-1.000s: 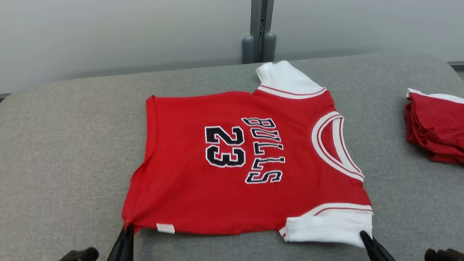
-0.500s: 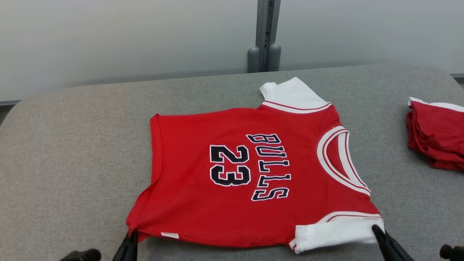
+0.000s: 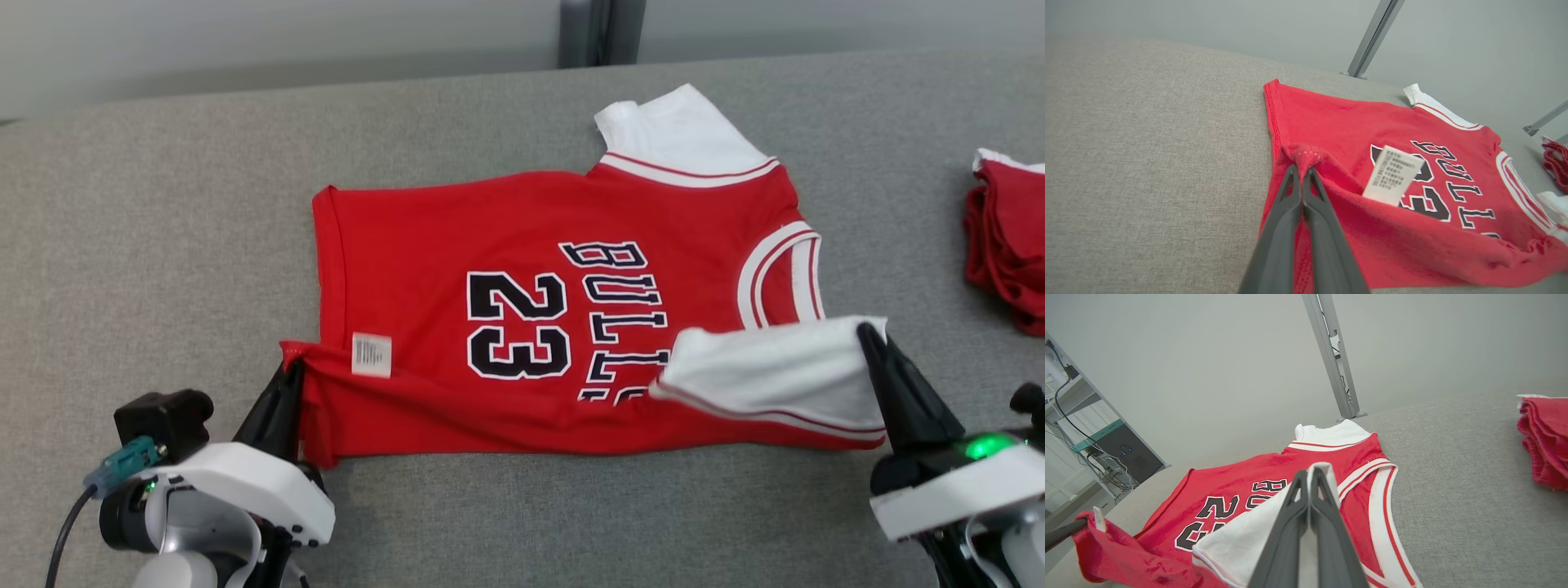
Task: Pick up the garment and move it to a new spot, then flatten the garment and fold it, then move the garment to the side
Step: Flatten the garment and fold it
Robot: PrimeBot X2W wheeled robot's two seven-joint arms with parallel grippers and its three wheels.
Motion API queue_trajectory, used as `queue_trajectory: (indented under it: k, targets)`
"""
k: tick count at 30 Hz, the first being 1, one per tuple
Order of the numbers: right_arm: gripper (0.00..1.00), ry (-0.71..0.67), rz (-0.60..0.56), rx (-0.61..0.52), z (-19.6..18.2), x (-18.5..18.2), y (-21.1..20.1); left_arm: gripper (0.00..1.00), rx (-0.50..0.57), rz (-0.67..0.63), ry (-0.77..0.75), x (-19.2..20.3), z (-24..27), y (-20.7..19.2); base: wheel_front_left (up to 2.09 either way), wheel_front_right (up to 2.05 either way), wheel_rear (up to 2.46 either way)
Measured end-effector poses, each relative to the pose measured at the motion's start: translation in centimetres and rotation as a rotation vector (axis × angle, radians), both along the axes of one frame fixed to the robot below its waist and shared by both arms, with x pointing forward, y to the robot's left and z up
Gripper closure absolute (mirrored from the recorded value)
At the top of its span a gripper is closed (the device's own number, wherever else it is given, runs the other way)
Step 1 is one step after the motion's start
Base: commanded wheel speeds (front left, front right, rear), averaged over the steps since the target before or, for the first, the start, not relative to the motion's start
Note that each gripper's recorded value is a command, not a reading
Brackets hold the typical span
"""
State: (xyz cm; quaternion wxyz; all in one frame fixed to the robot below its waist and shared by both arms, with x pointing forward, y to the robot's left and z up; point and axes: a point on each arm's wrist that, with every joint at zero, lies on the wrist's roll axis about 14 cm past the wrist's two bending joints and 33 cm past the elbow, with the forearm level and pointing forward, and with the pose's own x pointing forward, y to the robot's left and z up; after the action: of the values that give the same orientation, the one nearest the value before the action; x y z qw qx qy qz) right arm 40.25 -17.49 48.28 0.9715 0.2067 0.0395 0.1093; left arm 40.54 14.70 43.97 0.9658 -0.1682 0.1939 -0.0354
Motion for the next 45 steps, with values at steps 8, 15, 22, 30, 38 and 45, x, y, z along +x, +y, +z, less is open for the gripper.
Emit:
queue_trajectory:
  k: [8, 15, 22, 30, 38, 45]
  targets:
    - [1.00, 0.025, 0.047, -0.033, -2.0, 3.7, 0.5, 1.00, -0.003, -0.006, 0.056, 1.8, -2.9, -0.1, 0.00, 0.00, 0.00]
    - [0.64, 0.108, 0.074, -0.067, -5.3, 5.4, 0.7, 0.42, -0.019, 0.007, 0.128, 1.4, -6.1, 0.0, 0.00, 0.00, 0.00]
    - [0.00, 0.062, 0.027, -0.076, -4.0, 5.9, -0.1, 0.00, -0.025, 0.070, 0.023, 1.2, -4.8, 0.5, 0.00, 0.00, 0.00]
    - [0.00, -0.052, -0.055, -0.175, -1.0, 4.2, -1.9, 0.00, -0.037, 0.163, -0.240, 1.4, 0.4, 1.2, 0.00, 0.00, 0.00]
    - [0.00, -0.108, -0.096, -0.267, 0.5, 0.6, -1.9, 0.00, 0.128, 0.152, -0.381, 0.4, 4.2, 2.0, 0.00, 0.00, 0.00]
    - [0.00, -0.088, -0.112, -0.287, 0.0, -2.2, -1.5, 0.00, 0.222, 0.112, -0.354, -1.9, 3.3, 1.9, 0.00, 0.00, 0.00]
